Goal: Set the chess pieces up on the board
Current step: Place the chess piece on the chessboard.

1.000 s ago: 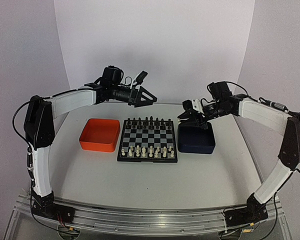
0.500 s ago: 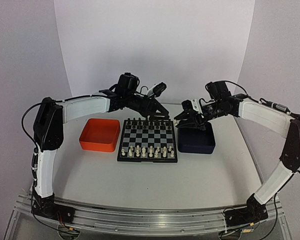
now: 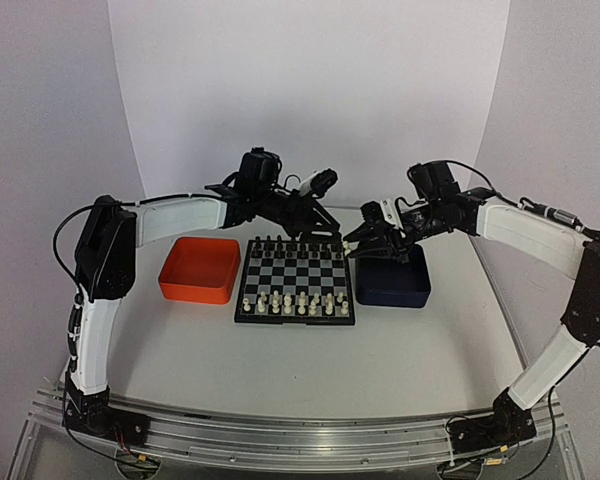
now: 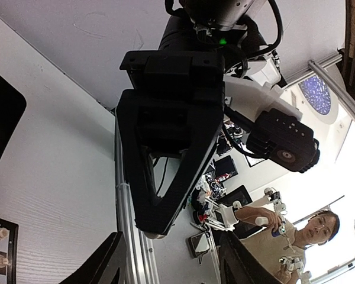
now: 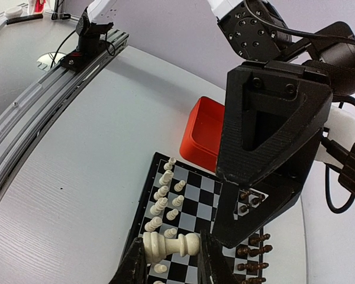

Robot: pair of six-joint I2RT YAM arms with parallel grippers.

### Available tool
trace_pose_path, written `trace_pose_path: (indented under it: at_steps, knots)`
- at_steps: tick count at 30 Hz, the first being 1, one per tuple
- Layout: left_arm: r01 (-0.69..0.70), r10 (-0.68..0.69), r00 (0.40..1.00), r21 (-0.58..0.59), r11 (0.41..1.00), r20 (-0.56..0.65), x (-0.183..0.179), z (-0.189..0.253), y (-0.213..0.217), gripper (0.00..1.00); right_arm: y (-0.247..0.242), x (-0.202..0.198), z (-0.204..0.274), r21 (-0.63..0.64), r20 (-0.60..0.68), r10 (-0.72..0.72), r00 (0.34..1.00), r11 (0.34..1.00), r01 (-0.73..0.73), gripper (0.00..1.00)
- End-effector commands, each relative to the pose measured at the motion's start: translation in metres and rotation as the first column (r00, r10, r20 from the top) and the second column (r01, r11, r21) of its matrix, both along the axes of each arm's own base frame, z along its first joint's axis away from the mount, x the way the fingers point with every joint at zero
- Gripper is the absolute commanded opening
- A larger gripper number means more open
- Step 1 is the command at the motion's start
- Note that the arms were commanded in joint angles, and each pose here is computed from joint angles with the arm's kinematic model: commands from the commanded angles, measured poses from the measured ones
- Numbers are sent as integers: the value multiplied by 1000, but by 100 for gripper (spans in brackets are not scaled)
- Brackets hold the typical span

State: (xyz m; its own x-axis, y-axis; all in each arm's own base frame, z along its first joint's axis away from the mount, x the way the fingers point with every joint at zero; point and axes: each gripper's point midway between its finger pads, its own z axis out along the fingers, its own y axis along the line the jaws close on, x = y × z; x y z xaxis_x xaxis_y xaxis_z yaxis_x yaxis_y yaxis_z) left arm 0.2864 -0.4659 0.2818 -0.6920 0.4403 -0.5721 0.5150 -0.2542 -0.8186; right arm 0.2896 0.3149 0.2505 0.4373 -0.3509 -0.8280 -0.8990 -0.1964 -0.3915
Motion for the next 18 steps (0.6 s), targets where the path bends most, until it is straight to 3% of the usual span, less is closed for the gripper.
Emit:
trace_pose_path:
  at_steps: [1, 18]
  knots:
    - [53, -51, 998, -54, 997, 39, -9, 19, -2, 51, 3, -10, 6, 16, -15, 23, 1000, 1000, -23, 17]
    - [46, -46, 999, -19, 999, 27, -13, 2, -10, 48, 4, -16, 15, 28, 11, 34, 999, 999, -34, 17]
